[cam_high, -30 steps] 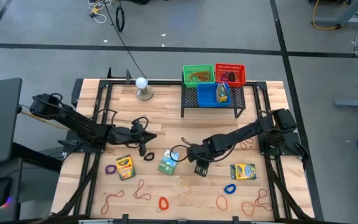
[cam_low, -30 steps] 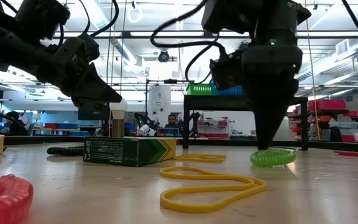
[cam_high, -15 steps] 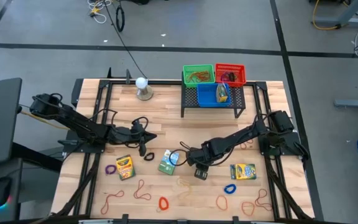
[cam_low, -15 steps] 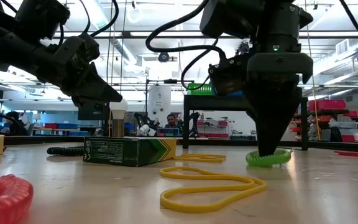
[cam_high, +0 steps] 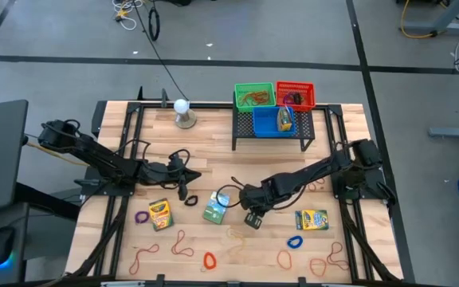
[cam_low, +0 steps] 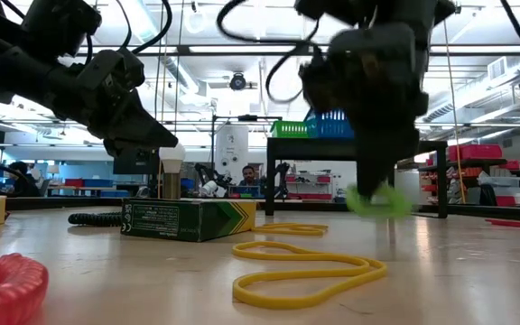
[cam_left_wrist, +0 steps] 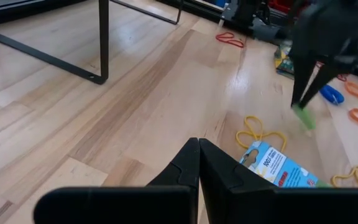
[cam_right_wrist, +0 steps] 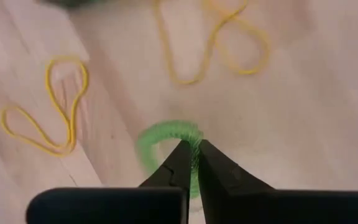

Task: Pick & Place Office Desk Supplies
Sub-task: Put the green spiral keychain into the red bin

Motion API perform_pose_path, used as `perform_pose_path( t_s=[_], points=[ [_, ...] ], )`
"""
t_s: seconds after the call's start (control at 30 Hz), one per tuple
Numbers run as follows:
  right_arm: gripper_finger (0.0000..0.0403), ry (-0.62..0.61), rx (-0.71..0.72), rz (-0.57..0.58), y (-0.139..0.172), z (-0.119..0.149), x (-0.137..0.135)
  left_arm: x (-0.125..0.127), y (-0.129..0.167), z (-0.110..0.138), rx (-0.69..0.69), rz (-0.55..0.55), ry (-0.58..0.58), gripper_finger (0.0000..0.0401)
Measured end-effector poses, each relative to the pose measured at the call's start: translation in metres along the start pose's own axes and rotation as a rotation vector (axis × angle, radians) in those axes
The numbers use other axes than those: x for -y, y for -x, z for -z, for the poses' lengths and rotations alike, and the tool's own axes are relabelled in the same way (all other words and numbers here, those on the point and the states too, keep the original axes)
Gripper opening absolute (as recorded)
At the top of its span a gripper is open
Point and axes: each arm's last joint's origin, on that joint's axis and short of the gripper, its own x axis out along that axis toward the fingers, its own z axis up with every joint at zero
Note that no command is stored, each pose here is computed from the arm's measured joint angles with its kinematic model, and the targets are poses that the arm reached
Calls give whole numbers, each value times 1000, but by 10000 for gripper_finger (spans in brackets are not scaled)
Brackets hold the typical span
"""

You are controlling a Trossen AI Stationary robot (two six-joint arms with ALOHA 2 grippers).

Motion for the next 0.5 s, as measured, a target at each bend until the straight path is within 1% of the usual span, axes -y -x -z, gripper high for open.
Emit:
perform_pose_path(
  t_s=[0.13, 0.33, 0.5],
  points=[
    [11, -73, 97, -17, 30, -2, -1, 0, 0, 0, 4, 1, 8, 8],
    [14, -218, 224, -41, 82, 3, 6, 2, 0, -4, 38, 21, 63, 8],
    [13, -279, 341, -92, 127, 4, 13, 1, 0, -4, 38, 10, -2, 8]
  ],
)
